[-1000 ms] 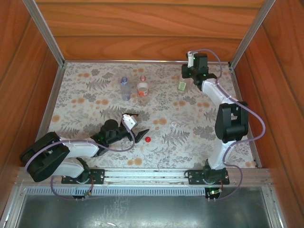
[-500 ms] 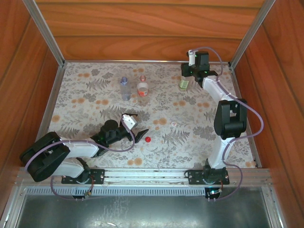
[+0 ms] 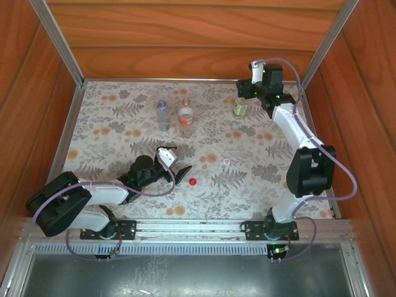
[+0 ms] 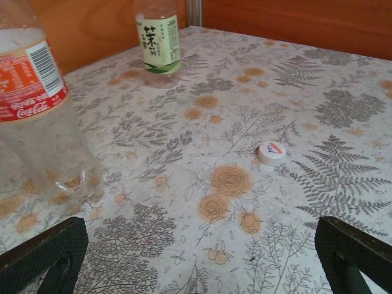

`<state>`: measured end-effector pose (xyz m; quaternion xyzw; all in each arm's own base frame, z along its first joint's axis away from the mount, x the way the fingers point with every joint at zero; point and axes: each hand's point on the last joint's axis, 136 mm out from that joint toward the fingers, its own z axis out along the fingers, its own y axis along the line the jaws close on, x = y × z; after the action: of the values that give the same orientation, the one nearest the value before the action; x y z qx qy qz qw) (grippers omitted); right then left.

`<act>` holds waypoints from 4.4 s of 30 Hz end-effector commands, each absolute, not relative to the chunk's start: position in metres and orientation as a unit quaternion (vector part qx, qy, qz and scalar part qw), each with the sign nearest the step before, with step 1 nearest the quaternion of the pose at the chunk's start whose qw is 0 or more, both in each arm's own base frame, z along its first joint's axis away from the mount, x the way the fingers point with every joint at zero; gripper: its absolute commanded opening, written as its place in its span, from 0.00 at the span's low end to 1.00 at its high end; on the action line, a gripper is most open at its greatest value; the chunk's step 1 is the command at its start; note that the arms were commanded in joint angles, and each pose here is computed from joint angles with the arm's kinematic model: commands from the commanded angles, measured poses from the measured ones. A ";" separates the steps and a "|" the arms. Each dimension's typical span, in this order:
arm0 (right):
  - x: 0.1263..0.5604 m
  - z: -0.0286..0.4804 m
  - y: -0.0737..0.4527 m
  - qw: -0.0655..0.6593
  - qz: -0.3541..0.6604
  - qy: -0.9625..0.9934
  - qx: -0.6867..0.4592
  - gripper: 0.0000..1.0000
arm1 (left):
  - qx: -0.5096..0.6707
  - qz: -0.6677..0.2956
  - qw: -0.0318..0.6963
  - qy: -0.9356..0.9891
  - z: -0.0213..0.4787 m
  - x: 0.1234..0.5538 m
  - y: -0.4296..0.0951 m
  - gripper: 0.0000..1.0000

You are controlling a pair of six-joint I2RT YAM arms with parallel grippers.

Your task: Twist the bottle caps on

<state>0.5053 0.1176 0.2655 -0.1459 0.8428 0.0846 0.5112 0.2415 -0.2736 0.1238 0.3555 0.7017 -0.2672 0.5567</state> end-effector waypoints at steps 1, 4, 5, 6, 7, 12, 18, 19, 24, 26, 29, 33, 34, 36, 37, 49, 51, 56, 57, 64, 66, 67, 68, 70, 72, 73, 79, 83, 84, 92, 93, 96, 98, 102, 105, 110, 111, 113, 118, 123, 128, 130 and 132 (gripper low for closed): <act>0.478 0.276 0.131 0.512 0.108 0.835 -0.169 0.88 | 0.338 -0.255 0.569 0.705 0.127 0.250 -0.263 1.00; 0.454 0.280 0.144 0.514 0.121 0.829 -0.187 0.88 | 0.327 -0.248 0.574 0.708 0.128 0.255 -0.254 1.00; 0.446 0.279 0.148 0.512 0.125 0.827 -0.193 0.88 | 0.324 -0.247 0.576 0.709 0.128 0.257 -0.252 1.00; 0.436 0.279 0.155 0.511 0.131 0.825 -0.203 0.88 | 0.322 -0.246 0.576 0.710 0.128 0.259 -0.249 1.00; 0.426 0.278 0.162 0.508 0.136 0.823 -0.213 0.88 | 0.320 -0.246 0.576 0.710 0.129 0.262 -0.248 1.00; 0.376 0.261 0.191 0.481 0.163 0.821 -0.259 0.88 | 0.314 -0.253 0.577 0.710 0.135 0.280 -0.244 1.00; 0.320 0.225 0.212 0.425 0.187 0.833 -0.299 0.88 | 0.315 -0.266 0.581 0.702 0.147 0.310 -0.251 1.00; 0.311 0.219 0.214 0.416 0.194 0.836 -0.299 0.89 | 0.315 -0.268 0.581 0.701 0.149 0.316 -0.252 1.00; 0.287 0.195 0.206 0.387 0.198 0.854 -0.286 0.89 | 0.312 -0.268 0.579 0.704 0.148 0.344 -0.259 1.00; 0.284 0.193 0.202 0.386 0.195 0.856 -0.282 0.89 | 0.312 -0.269 0.578 0.705 0.146 0.353 -0.263 1.00; 0.281 0.196 0.201 0.388 0.194 0.856 -0.282 0.89 | 0.306 -0.266 0.577 0.709 0.143 0.367 -0.267 0.99; 0.275 0.200 0.203 0.379 0.203 0.854 -0.292 0.89 | 0.285 -0.256 0.580 0.719 0.140 0.388 -0.267 0.97; 0.273 0.200 0.203 0.375 0.205 0.855 -0.295 0.89 | 0.284 -0.253 0.581 0.720 0.139 0.391 -0.267 0.97; 0.269 0.198 0.202 0.368 0.205 0.856 -0.301 0.89 | 0.281 -0.249 0.582 0.721 0.137 0.397 -0.268 0.97; 0.267 0.197 0.201 0.365 0.204 0.856 -0.303 0.89 | 0.280 -0.248 0.582 0.722 0.137 0.400 -0.268 0.97; 0.261 0.190 0.200 0.355 0.209 0.859 -0.305 0.89 | 0.281 -0.256 0.585 0.717 0.134 0.423 -0.283 0.92; 0.261 0.189 0.200 0.353 0.209 0.860 -0.305 0.89 | 0.280 -0.256 0.586 0.716 0.134 0.426 -0.284 0.91; 0.261 0.185 0.201 0.349 0.209 0.861 -0.305 0.89 | 0.279 -0.258 0.591 0.712 0.137 0.431 -0.287 0.88; 0.261 0.185 0.201 0.349 0.209 0.861 -0.305 0.89 | 0.280 -0.259 0.592 0.710 0.137 0.431 -0.288 0.87; 0.262 0.180 0.201 0.345 0.207 0.863 -0.305 0.89 | 0.282 -0.266 0.593 0.706 0.138 0.432 -0.290 0.79; 0.262 0.178 0.201 0.343 0.207 0.864 -0.305 0.89 | 0.283 -0.269 0.592 0.705 0.139 0.431 -0.292 0.79; 0.262 0.178 0.201 0.342 0.208 0.864 -0.305 0.89 | 0.285 -0.271 0.592 0.703 0.139 0.430 -0.292 0.78; 0.262 0.178 0.202 0.341 0.208 0.864 -0.305 0.89 | 0.286 -0.272 0.592 0.703 0.140 0.430 -0.292 0.76; 0.262 0.178 0.202 0.342 0.209 0.864 -0.306 0.89 | 0.287 -0.272 0.593 0.702 0.140 0.430 -0.292 0.75; 0.262 0.178 0.202 0.340 0.210 0.864 -0.305 0.89 | 0.289 -0.273 0.593 0.700 0.140 0.430 -0.293 0.69; 0.262 0.177 0.202 0.340 0.209 0.865 -0.305 0.89 | 0.290 -0.273 0.593 0.700 0.140 0.429 -0.293 0.69; 0.259 0.177 0.203 0.335 0.215 0.866 -0.303 0.89 | 0.306 -0.282 0.590 0.692 0.141 0.422 -0.296 0.69; 0.255 0.180 0.203 0.333 0.220 0.865 -0.302 0.89 | 0.334 -0.296 0.582 0.679 0.141 0.408 -0.300 0.67; 0.253 0.180 0.203 0.332 0.221 0.865 -0.304 0.89 | 0.344 -0.303 0.578 0.675 0.141 0.402 -0.302 0.67; 0.233 0.164 0.211 0.306 0.189 0.870 -0.336 0.89 | 0.394 -0.333 0.553 0.654 0.135 0.363 -0.302 0.66; 0.228 0.161 0.214 0.303 0.187 0.869 -0.343 0.89 | 0.396 -0.332 0.552 0.654 0.133 0.359 -0.300 0.66; 0.216 0.151 0.225 0.294 0.183 0.866 -0.360 0.89 | 0.401 -0.330 0.550 0.655 0.131 0.349 -0.295 0.66; 0.205 0.144 0.234 0.288 0.182 0.863 -0.374 0.89 | 0.402 -0.329 0.547 0.656 0.129 0.343 -0.291 0.66; 0.185 0.121 0.249 0.264 0.173 0.862 -0.397 0.88 | 0.405 -0.334 0.542 0.656 0.128 0.332 -0.286 0.66; 0.174 0.103 0.259 0.240 0.170 0.868 -0.400 0.82 | 0.404 -0.335 0.537 0.660 0.125 0.327 -0.283 0.66; 0.161 0.081 0.279 0.220 0.148 0.865 -0.426 0.75 | 0.403 -0.339 0.530 0.664 0.120 0.322 -0.280 0.66; 0.161 0.077 0.282 0.218 0.138 0.865 -0.431 0.74 | 0.402 -0.340 0.530 0.666 0.119 0.322 -0.280 0.66; 0.163 0.070 0.290 0.217 0.128 0.864 -0.435 0.72 | 0.400 -0.339 0.528 0.668 0.118 0.322 -0.278 0.66; 0.171 0.053 0.302 0.202 0.115 0.876 -0.423 0.64 | 0.395 -0.338 0.527 0.672 0.116 0.323 -0.274 0.66; 0.175 0.042 0.312 0.194 0.116 0.881 -0.416 0.57 | 0.394 -0.338 0.524 0.675 0.113 0.322 -0.271 0.66; 0.180 0.033 0.315 0.190 0.114 0.885 -0.409 0.49 | 0.392 -0.339 0.521 0.678 0.110 0.321 -0.269 0.66; 0.180 0.030 0.317 0.187 0.118 0.886 -0.408 0.47 | 0.391 -0.338 0.521 0.679 0.110 0.322 -0.268 0.66; 0.180 0.028 0.318 0.184 0.121 0.886 -0.407 0.46 | 0.392 -0.338 0.520 0.680 0.109 0.321 -0.268 0.66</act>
<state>0.1732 0.3106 0.0251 -0.4199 0.8833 0.1100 0.1772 0.3288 -0.2747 0.1298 0.3933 0.6553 -0.3339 0.5517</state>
